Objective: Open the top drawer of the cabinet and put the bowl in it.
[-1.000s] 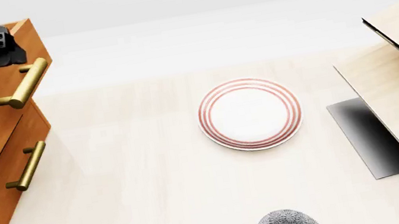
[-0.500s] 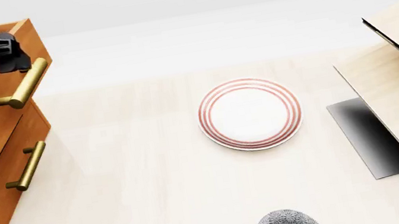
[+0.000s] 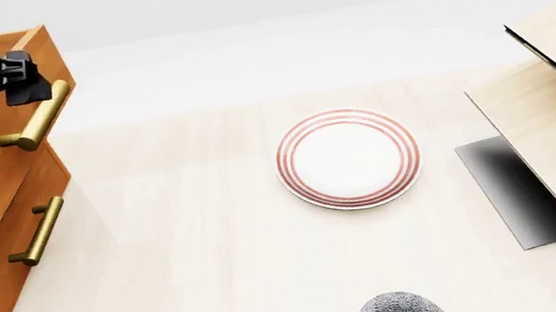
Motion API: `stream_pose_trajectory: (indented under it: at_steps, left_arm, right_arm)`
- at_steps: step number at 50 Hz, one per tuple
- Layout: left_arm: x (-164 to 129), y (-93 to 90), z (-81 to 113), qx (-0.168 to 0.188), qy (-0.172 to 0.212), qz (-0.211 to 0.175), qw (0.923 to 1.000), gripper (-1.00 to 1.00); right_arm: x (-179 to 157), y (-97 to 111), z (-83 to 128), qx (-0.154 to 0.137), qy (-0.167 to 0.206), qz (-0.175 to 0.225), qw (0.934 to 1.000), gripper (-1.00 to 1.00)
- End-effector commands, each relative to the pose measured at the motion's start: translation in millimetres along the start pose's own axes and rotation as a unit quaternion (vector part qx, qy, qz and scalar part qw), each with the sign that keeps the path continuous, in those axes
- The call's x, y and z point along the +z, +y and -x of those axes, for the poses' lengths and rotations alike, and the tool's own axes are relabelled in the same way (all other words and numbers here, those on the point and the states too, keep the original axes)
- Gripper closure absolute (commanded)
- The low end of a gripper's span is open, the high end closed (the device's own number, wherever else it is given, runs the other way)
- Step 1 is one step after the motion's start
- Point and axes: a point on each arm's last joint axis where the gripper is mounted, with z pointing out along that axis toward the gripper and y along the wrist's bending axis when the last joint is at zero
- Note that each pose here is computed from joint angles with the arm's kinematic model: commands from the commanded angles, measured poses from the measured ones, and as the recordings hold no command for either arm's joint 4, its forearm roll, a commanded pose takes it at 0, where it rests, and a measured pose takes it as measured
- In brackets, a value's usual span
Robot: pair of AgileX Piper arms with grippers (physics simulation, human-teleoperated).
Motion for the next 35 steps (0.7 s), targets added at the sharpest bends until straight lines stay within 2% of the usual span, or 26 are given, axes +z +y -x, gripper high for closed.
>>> stream_pose_trajectory:
  at_steps: [1,7,9,35]
  left_arm:
    - [-4.6,-3.1,0.6,0.017,-0.004,-0.004,0.9998,-1.00]
    - [-4.8,-8.1,0.5,0.024,-0.004,-0.011,0.9997,-1.00]
    - [-2.1,-14.6,1.4,0.029,-0.003,-0.019,0.9994,-1.00]
    - [-2.8,-32.4,1.7,0.057,-0.006,-0.040,0.9976,-1.00]
  right_arm:
    - [-0.1,0.0,-0.1,0.000,0.000,0.000,1.0000,-1.00]
    - [-0.1,0.0,-0.1,0.000,0.000,0.000,1.0000,-1.00]
    - [-0.1,0.0,-0.1,0.000,0.000,0.000,1.0000,-1.00]
    - [-0.1,0.0,-0.1,0.000,0.000,0.000,1.0000,-1.00]
